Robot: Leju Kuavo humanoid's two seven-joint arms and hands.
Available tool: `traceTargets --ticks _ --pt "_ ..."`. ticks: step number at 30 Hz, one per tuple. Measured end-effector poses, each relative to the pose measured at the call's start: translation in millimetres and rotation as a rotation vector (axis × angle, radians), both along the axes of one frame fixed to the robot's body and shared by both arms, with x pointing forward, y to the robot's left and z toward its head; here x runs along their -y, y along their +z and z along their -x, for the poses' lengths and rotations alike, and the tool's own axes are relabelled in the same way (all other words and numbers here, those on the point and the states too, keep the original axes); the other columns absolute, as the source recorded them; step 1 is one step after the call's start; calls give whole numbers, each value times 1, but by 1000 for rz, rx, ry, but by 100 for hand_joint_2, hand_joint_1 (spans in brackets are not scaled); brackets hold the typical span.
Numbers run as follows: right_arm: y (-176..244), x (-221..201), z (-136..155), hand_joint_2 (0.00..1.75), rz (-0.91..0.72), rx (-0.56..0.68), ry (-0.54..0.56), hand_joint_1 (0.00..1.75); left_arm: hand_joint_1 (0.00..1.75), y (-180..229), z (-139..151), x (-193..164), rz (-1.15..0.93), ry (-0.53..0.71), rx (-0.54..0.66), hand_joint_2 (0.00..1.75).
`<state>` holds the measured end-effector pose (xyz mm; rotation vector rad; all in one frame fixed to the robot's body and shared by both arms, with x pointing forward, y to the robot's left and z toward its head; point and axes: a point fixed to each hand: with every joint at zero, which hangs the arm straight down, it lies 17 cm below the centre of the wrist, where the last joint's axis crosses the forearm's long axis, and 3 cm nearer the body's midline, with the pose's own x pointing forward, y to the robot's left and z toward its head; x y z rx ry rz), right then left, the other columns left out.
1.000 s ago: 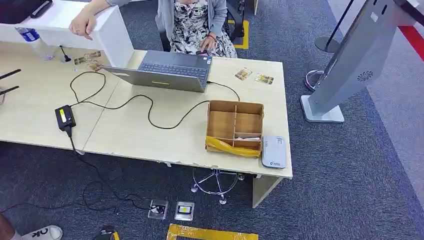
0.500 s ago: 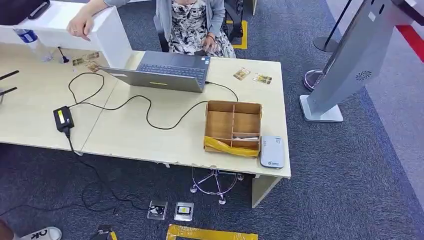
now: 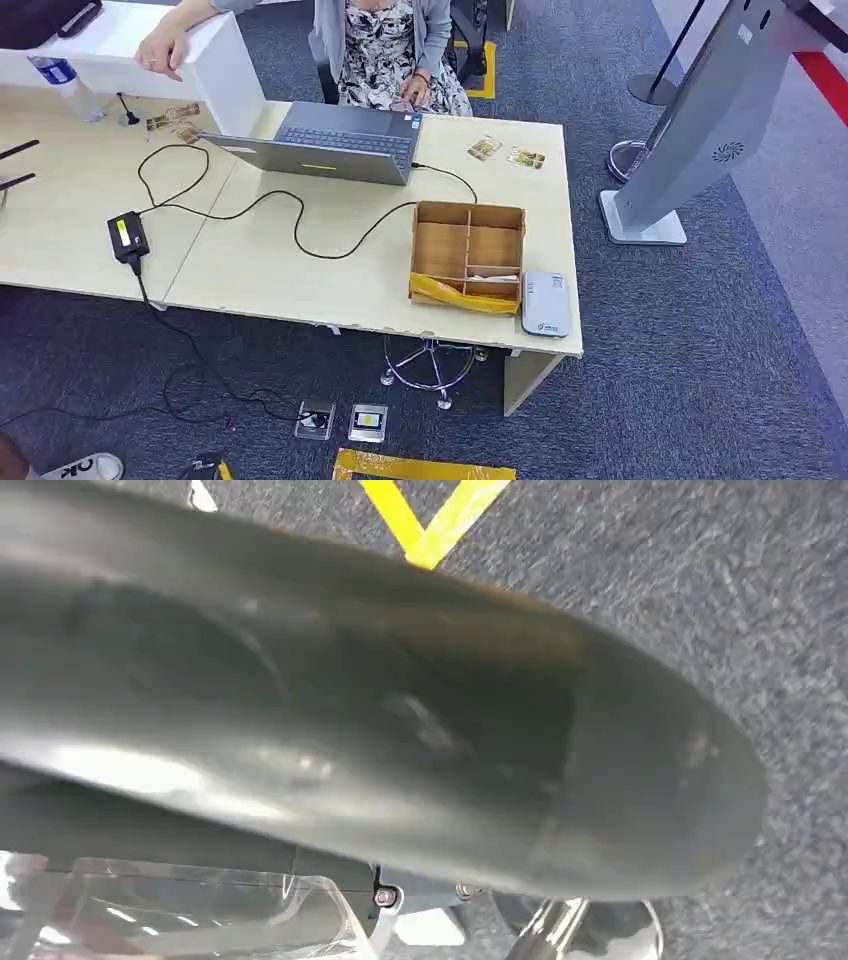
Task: Pass the card to the sensor for recognition and then transmit it.
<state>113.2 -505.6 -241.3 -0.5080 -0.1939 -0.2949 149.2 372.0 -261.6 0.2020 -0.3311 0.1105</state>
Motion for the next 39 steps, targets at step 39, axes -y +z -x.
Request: traceTargets --ticks 39 --pt "-10 -35 -2 0 -70 23 35 0 0 -1 15 -27 -67 45 -51 0"
